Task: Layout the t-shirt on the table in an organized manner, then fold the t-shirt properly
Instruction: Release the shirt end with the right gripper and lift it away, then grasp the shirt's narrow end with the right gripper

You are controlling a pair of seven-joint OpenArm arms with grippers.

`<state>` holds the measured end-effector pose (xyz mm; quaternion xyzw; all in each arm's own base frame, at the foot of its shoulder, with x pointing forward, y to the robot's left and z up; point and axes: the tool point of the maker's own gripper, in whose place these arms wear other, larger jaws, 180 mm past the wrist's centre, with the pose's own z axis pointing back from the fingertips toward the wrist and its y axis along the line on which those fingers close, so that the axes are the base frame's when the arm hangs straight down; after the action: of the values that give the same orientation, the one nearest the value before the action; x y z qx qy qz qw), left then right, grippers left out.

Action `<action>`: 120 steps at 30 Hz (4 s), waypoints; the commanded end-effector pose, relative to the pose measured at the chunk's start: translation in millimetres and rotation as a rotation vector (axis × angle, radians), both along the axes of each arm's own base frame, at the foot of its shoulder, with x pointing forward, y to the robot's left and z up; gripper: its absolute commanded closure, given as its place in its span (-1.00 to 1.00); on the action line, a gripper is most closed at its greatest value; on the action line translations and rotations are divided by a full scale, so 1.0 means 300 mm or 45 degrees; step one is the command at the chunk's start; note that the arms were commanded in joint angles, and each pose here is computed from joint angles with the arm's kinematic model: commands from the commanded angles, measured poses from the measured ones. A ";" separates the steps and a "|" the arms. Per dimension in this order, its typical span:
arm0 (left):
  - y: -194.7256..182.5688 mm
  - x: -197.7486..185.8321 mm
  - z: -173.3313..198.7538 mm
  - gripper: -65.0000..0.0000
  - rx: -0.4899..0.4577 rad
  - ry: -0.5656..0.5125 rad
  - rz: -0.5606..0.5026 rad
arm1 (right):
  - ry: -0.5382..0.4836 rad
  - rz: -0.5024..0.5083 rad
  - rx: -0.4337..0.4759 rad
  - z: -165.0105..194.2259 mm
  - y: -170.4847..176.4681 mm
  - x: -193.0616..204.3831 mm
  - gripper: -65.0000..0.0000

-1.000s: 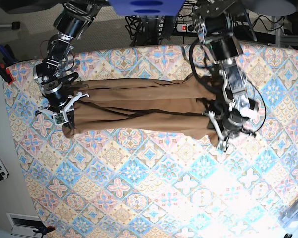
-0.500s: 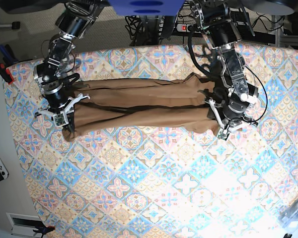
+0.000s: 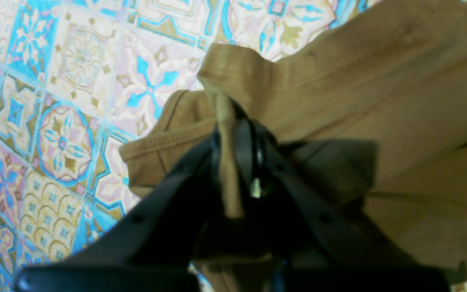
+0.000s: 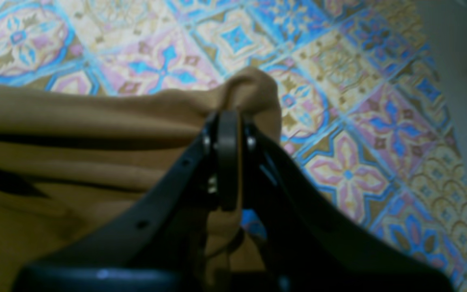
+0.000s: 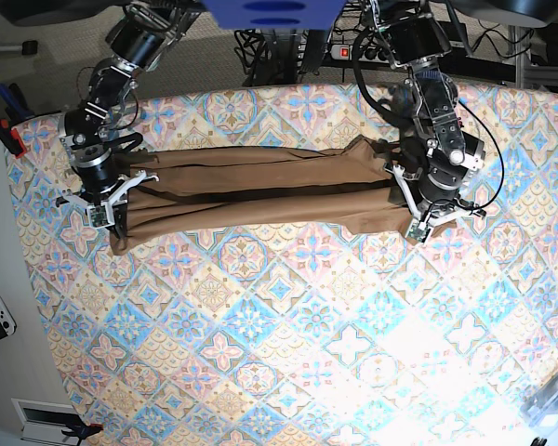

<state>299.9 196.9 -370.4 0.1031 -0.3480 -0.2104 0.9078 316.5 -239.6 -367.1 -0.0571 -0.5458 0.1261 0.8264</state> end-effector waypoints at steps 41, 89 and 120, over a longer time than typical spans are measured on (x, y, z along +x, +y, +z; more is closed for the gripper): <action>-0.030 -0.047 0.085 -0.27 -0.063 -0.112 0.099 | -0.082 -0.088 0.006 0.051 -0.071 0.001 -0.11; -0.069 -0.045 0.137 -0.27 -0.260 -0.223 0.111 | -0.070 -0.400 1.134 -0.031 -0.126 -0.224 -0.11; -0.068 -0.052 0.129 -0.27 -0.259 -0.212 0.112 | 0.301 -0.190 1.233 -0.193 0.037 -0.192 -0.11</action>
<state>277.2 177.6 -344.2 0.0424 -0.4130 -0.1257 0.9010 260.2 -226.3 -424.8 0.3124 -0.4448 -0.1996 0.8153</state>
